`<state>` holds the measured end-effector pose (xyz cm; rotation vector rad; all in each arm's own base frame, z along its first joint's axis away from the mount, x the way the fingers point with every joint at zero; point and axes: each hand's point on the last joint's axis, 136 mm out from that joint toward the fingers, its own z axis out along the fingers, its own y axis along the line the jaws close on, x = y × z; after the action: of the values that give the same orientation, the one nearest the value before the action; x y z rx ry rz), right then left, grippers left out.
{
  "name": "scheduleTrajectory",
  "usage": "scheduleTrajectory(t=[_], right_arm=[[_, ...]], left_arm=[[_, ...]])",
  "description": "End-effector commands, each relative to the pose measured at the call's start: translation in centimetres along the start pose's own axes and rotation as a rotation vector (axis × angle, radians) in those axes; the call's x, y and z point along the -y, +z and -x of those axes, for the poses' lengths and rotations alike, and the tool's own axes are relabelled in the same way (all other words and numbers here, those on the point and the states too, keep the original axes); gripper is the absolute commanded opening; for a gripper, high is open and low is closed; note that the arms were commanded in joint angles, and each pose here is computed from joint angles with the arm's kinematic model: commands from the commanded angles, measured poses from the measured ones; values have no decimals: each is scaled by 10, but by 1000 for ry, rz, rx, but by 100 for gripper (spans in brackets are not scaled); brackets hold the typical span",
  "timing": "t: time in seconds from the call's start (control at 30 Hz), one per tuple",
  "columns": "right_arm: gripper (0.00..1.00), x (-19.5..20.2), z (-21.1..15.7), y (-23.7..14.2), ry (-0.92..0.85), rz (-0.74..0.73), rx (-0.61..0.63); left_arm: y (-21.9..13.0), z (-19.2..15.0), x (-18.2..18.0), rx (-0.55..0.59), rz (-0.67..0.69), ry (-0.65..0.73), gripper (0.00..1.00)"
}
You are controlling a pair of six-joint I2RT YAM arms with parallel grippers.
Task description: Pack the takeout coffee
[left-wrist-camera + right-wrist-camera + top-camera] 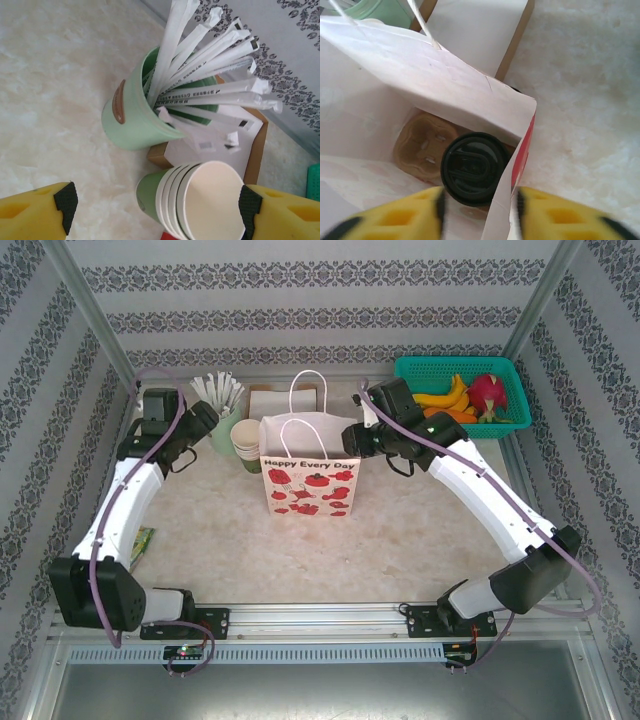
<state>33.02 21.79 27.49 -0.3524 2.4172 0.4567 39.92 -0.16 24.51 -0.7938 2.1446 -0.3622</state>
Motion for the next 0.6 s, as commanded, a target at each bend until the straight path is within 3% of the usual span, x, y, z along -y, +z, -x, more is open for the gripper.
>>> scheduleTrajectory(t=[0.0,0.13,0.17,0.33,0.57], right_arm=[[66,-3,12,-19,15,21,89],[96,3,22,-47,48,10,229],[98,8,25,-56,62,-8,272],[98,29,26,-92,139,-74,422],[98,42,15,-108,188,-95,491]], left_arm=[[7,23,10,47,-27,-26,82],[24,25,11,33,-14,-33,73],[28,27,10,34,-5,-33,71],[45,29,8,26,27,-34,61],[59,31,9,18,36,-36,39]])
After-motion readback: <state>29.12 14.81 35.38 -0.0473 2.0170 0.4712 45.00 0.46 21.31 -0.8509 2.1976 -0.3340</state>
